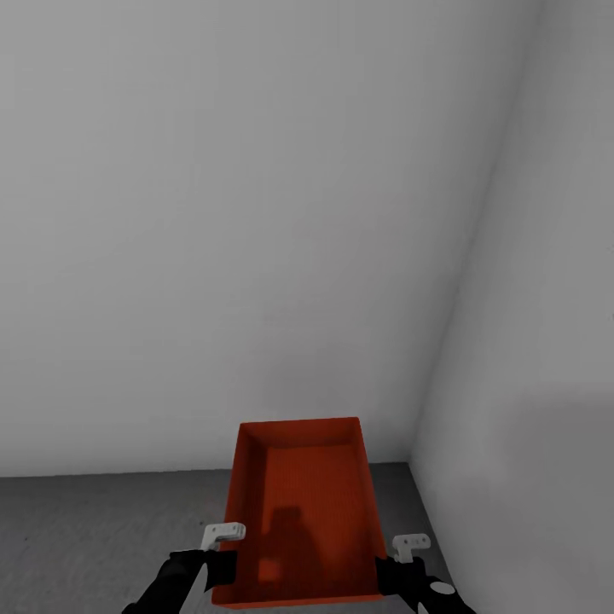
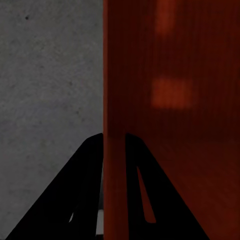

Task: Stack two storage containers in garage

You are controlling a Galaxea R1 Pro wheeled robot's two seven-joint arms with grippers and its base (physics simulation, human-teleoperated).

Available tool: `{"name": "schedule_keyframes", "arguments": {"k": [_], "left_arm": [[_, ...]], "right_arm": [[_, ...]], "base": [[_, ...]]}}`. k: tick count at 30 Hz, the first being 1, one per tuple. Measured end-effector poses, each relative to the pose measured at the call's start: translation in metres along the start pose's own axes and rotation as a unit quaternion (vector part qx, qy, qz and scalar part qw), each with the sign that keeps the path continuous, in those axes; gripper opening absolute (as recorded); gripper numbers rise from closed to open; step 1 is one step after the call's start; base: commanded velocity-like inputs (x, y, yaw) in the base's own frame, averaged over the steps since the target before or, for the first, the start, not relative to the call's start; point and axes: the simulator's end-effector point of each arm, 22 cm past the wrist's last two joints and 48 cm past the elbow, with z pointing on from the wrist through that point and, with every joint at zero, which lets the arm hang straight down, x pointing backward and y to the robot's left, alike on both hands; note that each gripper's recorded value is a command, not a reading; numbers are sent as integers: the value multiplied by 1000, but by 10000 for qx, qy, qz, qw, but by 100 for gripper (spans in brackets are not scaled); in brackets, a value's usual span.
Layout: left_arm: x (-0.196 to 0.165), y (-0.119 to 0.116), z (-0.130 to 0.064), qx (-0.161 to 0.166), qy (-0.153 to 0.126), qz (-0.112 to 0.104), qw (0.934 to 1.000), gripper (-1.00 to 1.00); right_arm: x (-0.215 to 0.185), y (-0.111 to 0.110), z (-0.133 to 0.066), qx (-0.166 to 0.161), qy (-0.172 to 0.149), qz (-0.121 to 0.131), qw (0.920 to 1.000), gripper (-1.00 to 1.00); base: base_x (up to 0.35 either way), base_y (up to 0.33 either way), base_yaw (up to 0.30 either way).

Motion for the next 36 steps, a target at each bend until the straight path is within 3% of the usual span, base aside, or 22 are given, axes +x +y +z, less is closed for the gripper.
{"name": "schedule_keyframes", "arguments": {"k": [36], "left_arm": [[23, 2, 15, -18, 276, -23, 9996, -100]], "right_arm": [[27, -2, 8, 1, 274, 45, 9996, -100]], "base": [[0, 0, 47]]}}
